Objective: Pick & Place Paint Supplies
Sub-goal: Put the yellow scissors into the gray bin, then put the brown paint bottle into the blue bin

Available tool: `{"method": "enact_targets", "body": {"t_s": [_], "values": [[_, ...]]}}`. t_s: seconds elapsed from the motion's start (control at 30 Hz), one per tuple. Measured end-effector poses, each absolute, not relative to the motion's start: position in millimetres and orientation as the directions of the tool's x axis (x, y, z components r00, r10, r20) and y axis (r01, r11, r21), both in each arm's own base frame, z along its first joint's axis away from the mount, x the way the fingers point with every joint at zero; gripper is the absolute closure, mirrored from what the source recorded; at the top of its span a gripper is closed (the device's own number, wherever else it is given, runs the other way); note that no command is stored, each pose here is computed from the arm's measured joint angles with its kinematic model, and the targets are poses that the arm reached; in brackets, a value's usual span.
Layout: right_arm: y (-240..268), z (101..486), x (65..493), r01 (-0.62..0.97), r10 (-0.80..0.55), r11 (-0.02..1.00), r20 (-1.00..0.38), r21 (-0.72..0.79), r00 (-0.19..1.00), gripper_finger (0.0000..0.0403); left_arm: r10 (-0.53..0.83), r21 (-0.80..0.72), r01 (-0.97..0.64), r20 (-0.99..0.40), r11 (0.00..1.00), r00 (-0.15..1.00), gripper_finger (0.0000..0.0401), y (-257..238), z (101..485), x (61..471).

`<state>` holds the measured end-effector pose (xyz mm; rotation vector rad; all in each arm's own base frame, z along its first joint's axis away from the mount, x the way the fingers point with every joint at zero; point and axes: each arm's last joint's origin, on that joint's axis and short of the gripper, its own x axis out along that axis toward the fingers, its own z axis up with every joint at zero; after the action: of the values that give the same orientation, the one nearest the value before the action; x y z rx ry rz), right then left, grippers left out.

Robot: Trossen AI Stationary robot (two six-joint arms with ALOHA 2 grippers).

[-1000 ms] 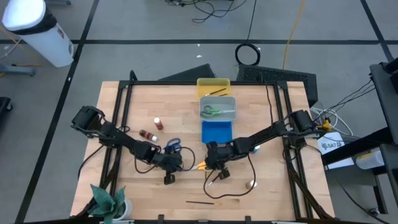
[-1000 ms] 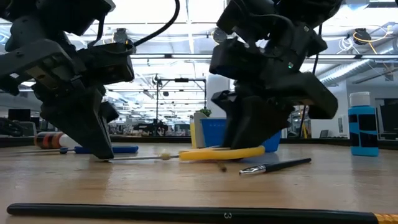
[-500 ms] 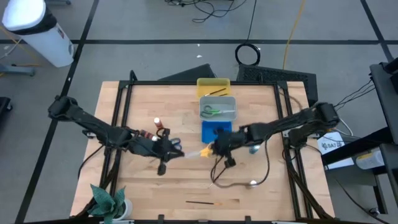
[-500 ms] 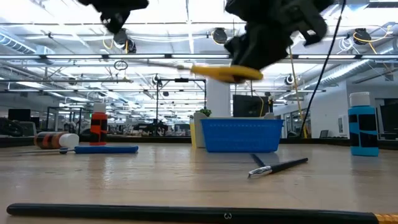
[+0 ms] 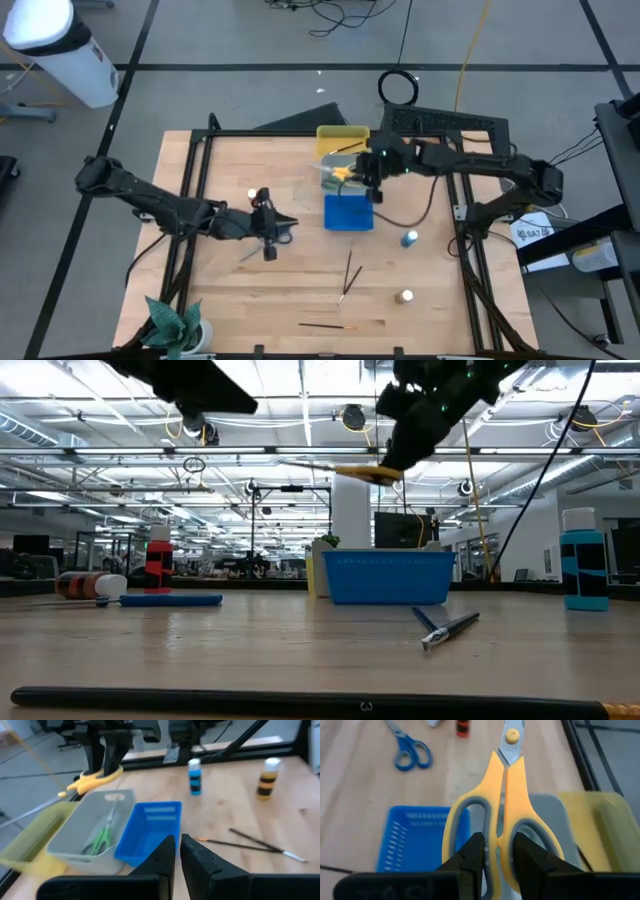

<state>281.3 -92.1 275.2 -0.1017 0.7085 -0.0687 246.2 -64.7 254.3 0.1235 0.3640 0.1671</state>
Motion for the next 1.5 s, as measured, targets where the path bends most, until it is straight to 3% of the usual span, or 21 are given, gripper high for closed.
{"method": "enact_targets", "body": {"t_s": [0.23, 0.53, 1.13, 1.37, 1.5], "values": [[-121.9, 259.1, 262.1, -0.039, -0.129, 0.98, -0.763, -0.198, 0.634, 0.0335, 0.263, 0.117, -0.235, -0.425, 0.965, 0.866, 0.0359, -44.1, 239.6, 244.8], [-126.1, 248.0, 241.7, -0.011, -0.136, 0.987, -0.883, -0.157, 0.45, 0.0335, 0.316, 0.092, -0.309, -0.464, 0.946, 0.828, 0.0359, -28.2, 223.2, 241.2], [-135.7, 218.2, 267.8, 0.043, -0.144, 0.989, -0.885, -0.139, 0.442, 0.0331, 0.299, 0.062, -0.305, -0.458, 0.95, 0.837, 0.0359, -24.6, 224.5, 242.7], [-136.1, 224.2, 273.4, 0.126, -0.172, 0.984, -0.845, -0.125, 0.506, 0.0191, 0.291, 0.059, -0.298, -0.459, 0.953, 0.839, 0.0359, -24.8, 224.4, 242.8], [-134.7, 224.1, 275.0, 0.124, -0.173, 0.984, -0.843, -0.127, 0.51, 0.0137, 0.288, 0.058, -0.295, -0.46, 0.954, 0.84, 0.0359, -24.9, 224.4, 242.8]]}}
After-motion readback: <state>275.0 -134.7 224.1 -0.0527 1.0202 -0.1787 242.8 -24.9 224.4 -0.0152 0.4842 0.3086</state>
